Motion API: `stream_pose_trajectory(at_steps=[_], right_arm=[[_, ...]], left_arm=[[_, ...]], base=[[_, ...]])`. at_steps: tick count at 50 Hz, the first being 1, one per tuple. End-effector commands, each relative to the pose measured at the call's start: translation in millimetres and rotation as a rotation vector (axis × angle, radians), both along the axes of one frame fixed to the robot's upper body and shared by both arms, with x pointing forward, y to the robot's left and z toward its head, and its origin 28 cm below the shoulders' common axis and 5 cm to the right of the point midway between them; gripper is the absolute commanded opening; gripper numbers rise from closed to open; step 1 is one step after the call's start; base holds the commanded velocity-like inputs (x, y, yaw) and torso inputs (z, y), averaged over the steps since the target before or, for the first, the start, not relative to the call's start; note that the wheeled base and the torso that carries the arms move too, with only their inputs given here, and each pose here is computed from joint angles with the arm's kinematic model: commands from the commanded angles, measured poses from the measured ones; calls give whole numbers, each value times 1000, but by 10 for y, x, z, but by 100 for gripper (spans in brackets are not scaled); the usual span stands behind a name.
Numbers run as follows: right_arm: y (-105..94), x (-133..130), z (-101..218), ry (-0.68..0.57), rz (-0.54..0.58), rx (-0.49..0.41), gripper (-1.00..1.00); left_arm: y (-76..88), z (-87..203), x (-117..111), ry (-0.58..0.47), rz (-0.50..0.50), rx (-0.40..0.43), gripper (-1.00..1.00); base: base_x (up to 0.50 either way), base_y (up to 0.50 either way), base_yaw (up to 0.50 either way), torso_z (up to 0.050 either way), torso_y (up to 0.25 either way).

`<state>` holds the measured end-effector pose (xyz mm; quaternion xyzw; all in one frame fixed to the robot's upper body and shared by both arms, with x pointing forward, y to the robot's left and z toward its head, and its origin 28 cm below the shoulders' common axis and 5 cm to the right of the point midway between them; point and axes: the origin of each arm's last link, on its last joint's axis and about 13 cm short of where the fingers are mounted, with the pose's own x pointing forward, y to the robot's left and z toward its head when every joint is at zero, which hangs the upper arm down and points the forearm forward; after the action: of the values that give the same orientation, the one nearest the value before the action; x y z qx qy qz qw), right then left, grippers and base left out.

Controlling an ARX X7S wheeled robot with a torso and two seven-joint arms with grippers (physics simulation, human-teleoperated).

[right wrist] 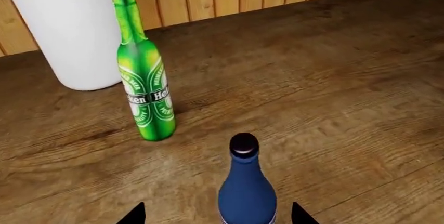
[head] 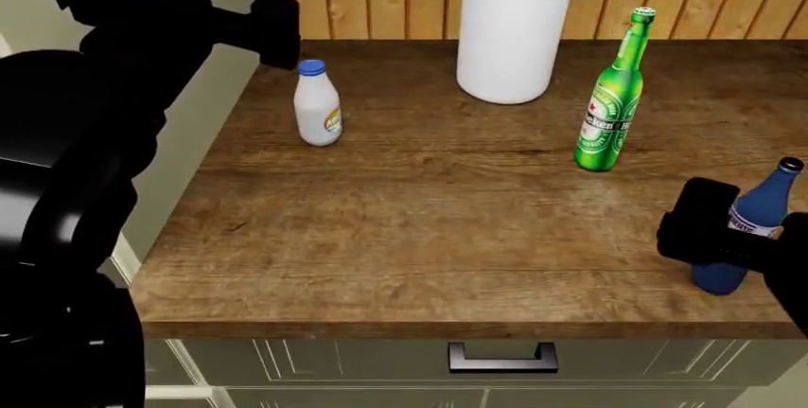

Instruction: Move the drinks to the dining counter.

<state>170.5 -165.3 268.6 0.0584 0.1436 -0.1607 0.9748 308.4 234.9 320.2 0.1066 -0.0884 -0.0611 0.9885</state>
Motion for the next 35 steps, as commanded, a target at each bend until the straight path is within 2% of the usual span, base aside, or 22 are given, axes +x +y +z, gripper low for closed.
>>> stream_pose_trajectory(at_steps=[1, 7, 8, 20, 21, 22, 26, 31, 34, 35], right_arm=[[-41, 323, -109, 71, -1, -17, 100], [-11, 369, -120, 83, 16, -35, 100], [-3, 358, -112, 77, 21, -42, -100], [12, 260, -58, 52, 34, -42, -100], [28, 264, -27, 38, 37, -48, -100], [81, 249, 51, 15, 89, -34, -100], [213, 227, 423, -86, 151, -99, -100], [321, 300, 701, -221, 194, -106, -100], [362, 284, 858, -332, 212, -104, -100], [377, 287, 876, -331, 221, -113, -100]], left_arm=[[26, -16, -28, 2, 9, 0, 100], [28, -7, -31, -1, 9, 0, 100], [32, -8, -31, -1, 8, -1, 100], [70, 4, -60, -7, 21, -10, 100], [67, -6, -56, -4, 21, -8, 100], [68, -5, -54, -1, 23, -12, 100], [74, 7, -67, 22, 28, -16, 100], [67, -130, -62, 181, -9, -13, 100], [66, -172, -59, 282, -52, -48, 100], [59, -185, -59, 302, -78, -73, 100]], base=[[0, 0, 0, 0, 0], [0, 0, 0, 0, 0], [0, 0, 0, 0, 0], [0, 0, 0, 0, 0], [0, 0, 0, 0, 0], [0, 0, 0, 0, 0], [0, 0, 0, 0, 2], [0, 0, 0, 0, 0], [0, 0, 0, 0, 0], [0, 0, 0, 0, 0]])
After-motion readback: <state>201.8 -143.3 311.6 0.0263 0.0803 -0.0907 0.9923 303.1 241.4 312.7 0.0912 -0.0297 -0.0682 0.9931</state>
